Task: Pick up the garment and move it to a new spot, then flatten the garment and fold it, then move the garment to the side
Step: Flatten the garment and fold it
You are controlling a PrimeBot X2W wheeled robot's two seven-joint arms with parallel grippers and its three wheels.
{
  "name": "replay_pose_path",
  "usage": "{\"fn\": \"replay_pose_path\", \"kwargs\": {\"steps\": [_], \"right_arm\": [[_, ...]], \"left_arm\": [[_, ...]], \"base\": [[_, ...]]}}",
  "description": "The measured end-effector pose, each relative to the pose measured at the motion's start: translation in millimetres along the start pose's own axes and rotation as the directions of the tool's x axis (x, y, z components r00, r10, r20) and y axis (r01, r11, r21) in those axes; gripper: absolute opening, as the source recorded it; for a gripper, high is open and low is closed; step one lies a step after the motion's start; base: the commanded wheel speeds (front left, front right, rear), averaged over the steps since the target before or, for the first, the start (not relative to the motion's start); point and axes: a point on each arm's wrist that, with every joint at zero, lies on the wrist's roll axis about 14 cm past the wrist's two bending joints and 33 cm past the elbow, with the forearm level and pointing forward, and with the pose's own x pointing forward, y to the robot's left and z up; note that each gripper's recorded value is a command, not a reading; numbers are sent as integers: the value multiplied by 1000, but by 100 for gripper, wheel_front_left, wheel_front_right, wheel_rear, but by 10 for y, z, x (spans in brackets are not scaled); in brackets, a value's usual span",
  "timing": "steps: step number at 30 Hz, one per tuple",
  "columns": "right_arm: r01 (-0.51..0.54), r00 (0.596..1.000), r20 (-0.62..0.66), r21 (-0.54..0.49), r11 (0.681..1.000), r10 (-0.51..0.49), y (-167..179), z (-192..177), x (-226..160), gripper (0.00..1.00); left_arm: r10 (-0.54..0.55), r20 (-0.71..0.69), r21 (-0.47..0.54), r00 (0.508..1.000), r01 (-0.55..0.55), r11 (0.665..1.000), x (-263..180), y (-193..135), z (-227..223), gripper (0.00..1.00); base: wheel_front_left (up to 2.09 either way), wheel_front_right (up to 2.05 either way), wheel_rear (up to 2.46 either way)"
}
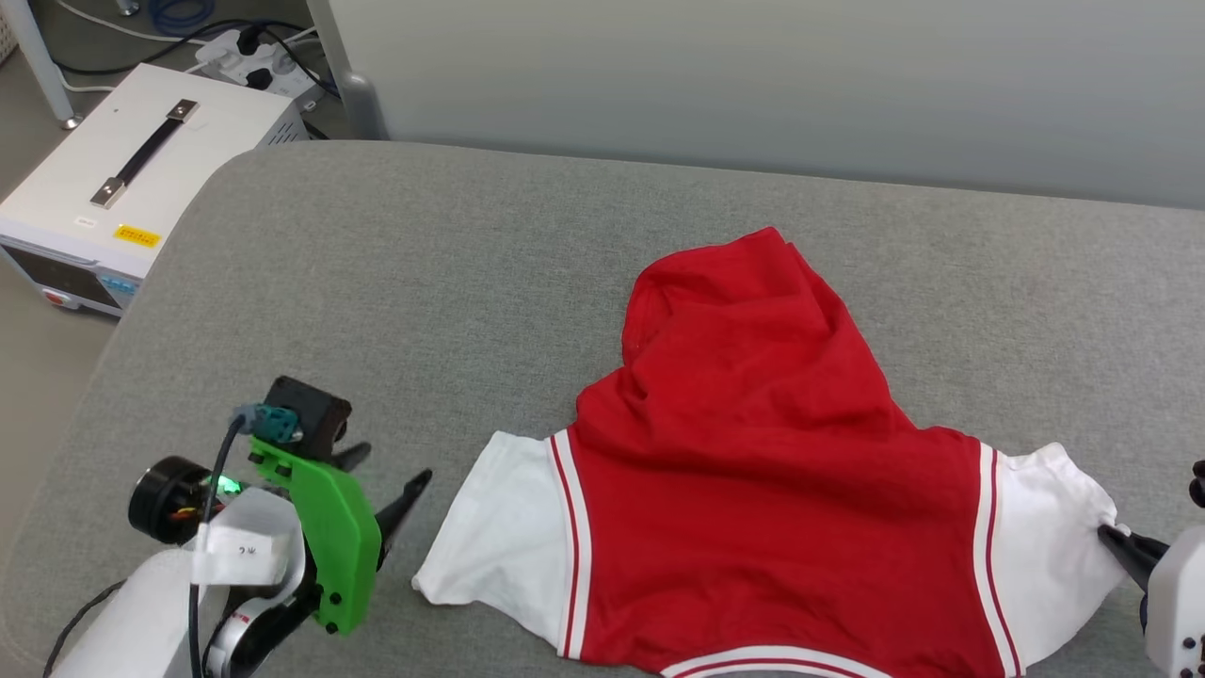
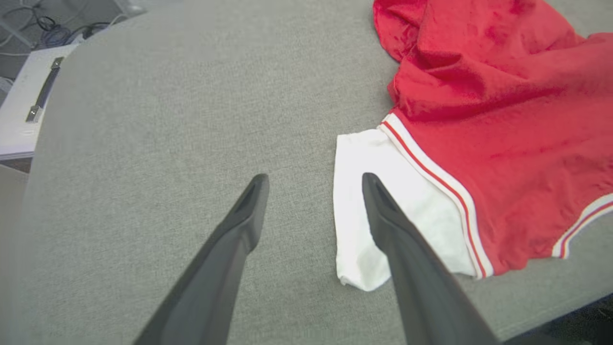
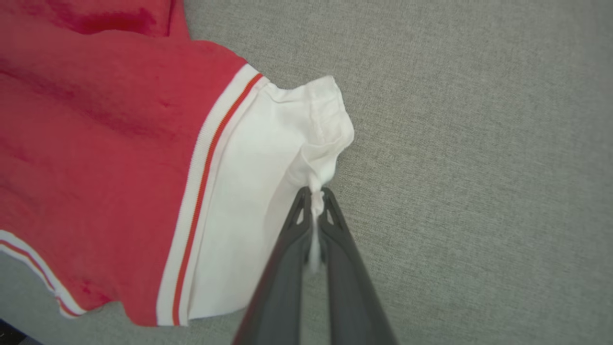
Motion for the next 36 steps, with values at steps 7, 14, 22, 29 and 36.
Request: {"fn": "replay_pose_path", "kwargs": {"steps": [7,14,22,29,36], "right_arm": [[-9,1000,1,-5,1000,9,71,8,11,0],[-6,1000,-21,1,1000,7,59,-44,45,0],[0,999,-41,9,1000,1,24,-94,132,0],[-1,998,-56,20,1000,2,24,-144,180,0],[-3,1000,-17,11,1000,3,44,-62,154,0]], "left_arm": [[-116,-270,-36,956,110,993,92,-203,-446,100],[-185,-416,-47,891,182,982,234,-390,-837,100],[-182,-532,-38,827,191,981,371,-342,-1213,100],[-195,-571,-5,797,234,972,445,-359,-1308,74],[-176,-498,39,849,225,974,468,-272,-1202,0]], "base": [[0,0,0],[0,0,0],[0,0,0],[0,0,0],[0,0,0]]}}
